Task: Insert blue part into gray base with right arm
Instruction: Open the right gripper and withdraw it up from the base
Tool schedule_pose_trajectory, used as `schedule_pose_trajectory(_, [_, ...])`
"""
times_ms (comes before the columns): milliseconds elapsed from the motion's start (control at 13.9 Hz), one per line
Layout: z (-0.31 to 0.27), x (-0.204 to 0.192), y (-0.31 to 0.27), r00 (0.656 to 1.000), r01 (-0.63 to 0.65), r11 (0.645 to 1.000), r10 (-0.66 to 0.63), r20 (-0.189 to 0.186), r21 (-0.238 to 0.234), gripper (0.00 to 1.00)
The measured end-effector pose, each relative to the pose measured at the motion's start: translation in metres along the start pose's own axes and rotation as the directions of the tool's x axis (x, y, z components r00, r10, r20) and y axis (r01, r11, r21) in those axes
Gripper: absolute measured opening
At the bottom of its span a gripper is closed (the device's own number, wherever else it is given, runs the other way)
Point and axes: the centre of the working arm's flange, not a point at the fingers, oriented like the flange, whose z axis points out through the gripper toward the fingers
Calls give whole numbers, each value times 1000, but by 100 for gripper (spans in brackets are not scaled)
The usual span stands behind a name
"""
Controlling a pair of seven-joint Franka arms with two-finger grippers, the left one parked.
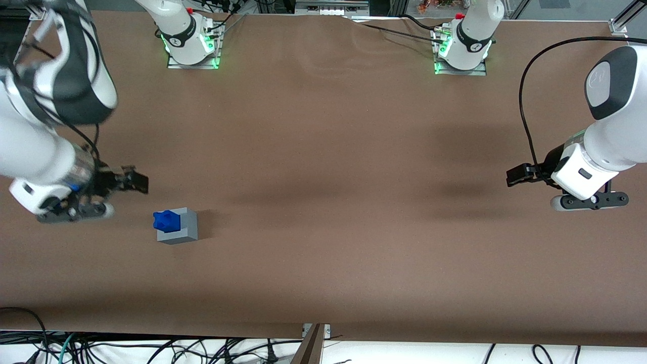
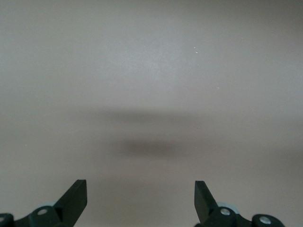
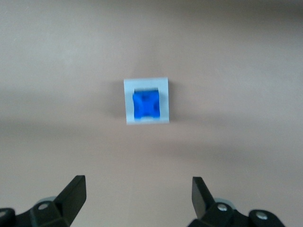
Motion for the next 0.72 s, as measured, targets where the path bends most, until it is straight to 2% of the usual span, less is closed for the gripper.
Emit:
schedule_pose_trajectory(144, [-32,-28,-6,1000,-6,1000,6,5,20,99])
schedule_pose_trajectory(359, [-35,-56,-11,1000,-17,999,16,21,34,99])
schedule_pose_trajectory(719, [-33,-61,-1,999,-41,999,40,23,32,99])
